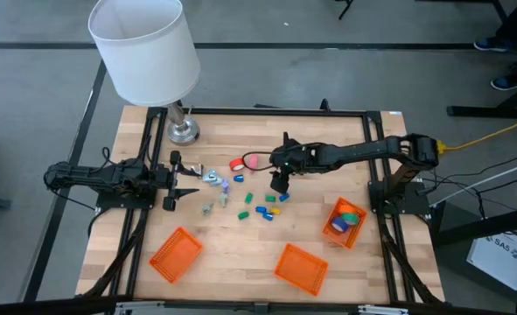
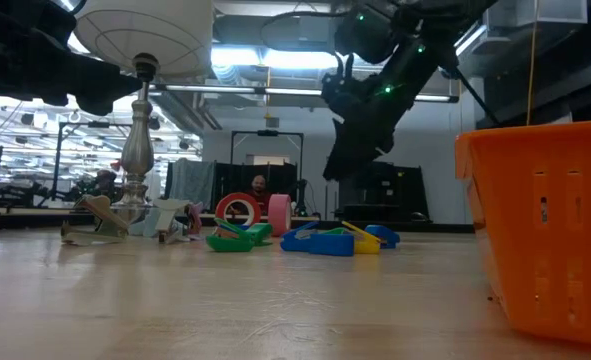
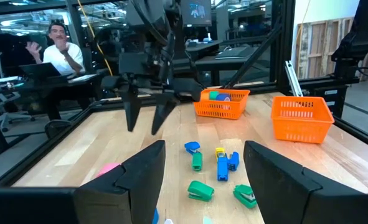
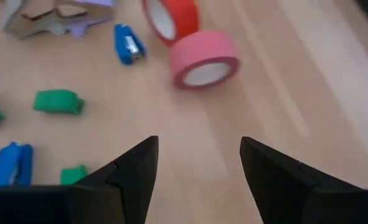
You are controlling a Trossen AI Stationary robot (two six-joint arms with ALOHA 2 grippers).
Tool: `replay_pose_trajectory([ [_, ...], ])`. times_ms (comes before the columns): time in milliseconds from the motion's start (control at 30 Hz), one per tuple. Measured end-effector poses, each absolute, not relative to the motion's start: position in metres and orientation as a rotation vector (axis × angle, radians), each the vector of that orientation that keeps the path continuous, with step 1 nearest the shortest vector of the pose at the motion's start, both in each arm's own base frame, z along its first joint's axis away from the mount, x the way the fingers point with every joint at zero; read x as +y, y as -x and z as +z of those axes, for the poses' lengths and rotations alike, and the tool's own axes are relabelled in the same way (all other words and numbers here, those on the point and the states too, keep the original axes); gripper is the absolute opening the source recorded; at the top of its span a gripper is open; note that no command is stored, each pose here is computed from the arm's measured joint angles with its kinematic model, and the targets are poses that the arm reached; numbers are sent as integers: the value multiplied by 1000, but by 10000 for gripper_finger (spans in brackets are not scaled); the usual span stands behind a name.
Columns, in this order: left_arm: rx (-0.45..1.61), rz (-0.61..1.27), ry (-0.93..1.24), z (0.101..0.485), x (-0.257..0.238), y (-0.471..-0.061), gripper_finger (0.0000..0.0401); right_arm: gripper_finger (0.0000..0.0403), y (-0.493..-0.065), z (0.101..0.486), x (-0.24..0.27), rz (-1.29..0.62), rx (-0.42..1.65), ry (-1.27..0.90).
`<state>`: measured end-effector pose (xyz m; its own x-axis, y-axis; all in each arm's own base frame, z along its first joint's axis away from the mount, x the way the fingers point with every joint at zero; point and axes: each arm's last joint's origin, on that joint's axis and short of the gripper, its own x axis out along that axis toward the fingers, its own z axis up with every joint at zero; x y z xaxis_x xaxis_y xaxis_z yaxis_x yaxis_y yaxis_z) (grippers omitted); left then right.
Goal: Pick and place Stapler, Stapler remover, tape
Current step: Put the red tape into the right orange bin
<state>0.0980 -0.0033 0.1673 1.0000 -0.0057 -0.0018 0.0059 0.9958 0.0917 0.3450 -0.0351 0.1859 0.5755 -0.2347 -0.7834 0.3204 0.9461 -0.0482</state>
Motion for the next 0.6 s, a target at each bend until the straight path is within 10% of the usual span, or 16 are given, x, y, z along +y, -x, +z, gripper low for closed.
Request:
replay_pose_trajectory([
  [600, 1, -6, -92, 167, -3, -98, 215, 232, -360, 193, -71, -59, 720, 244],
])
